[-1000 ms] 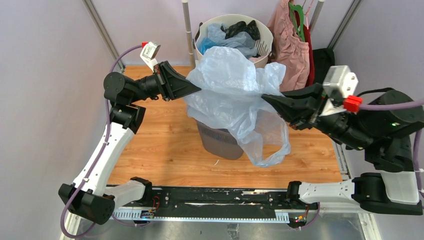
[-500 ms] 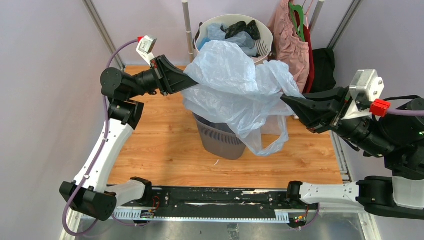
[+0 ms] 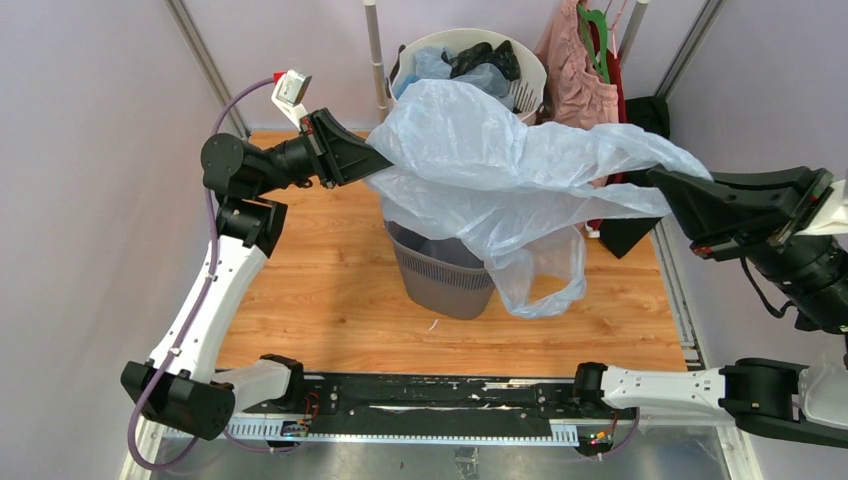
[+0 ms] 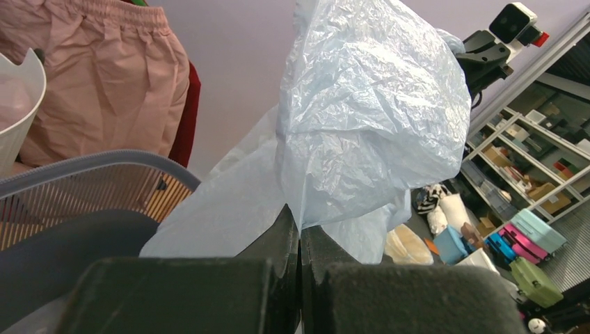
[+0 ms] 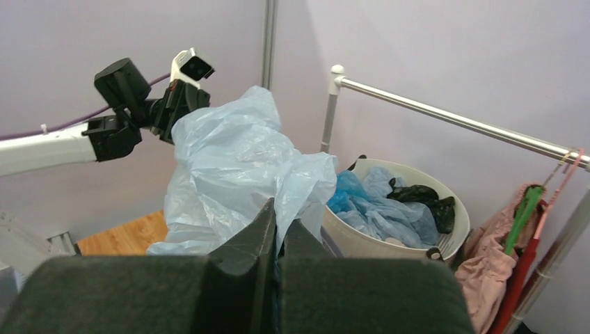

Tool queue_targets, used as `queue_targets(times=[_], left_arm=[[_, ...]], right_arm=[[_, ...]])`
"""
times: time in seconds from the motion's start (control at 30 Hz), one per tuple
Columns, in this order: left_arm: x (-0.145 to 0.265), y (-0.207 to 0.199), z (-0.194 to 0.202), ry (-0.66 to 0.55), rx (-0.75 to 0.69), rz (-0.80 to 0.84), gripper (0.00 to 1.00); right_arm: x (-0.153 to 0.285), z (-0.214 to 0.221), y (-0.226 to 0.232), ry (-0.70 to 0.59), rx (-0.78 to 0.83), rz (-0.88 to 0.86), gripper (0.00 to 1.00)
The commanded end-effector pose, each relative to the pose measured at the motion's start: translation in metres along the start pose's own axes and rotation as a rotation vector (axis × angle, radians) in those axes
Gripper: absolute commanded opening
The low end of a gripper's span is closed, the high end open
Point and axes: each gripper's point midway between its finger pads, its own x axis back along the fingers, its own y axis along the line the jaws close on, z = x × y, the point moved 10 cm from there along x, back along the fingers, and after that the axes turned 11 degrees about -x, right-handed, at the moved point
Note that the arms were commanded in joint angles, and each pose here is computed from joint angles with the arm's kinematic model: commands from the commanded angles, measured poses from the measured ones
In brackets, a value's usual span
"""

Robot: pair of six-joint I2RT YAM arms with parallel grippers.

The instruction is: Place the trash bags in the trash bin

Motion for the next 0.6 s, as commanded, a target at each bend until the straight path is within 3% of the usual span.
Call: queue_targets(times=[0.0, 0.37, 0.57], left_arm=[[0.003, 0.007, 0.000, -0.005, -0.011, -0.019, 0.00], [0.008, 0.011, 0.002, -0.005, -0.010, -0.037, 0.00], [0.009, 0.017, 0.005, -0.003, -0.003, -0.051, 0.00]], right_arm=[[0.013, -0.018, -0.016, -0.074, 0.002, 0.138, 0.00], [0.041, -0.047, -0.039, -0.270, -0.040, 0.313, 0.00], [0.047, -0.052, -0.046, -0.311, -0.053, 0.377, 0.00]])
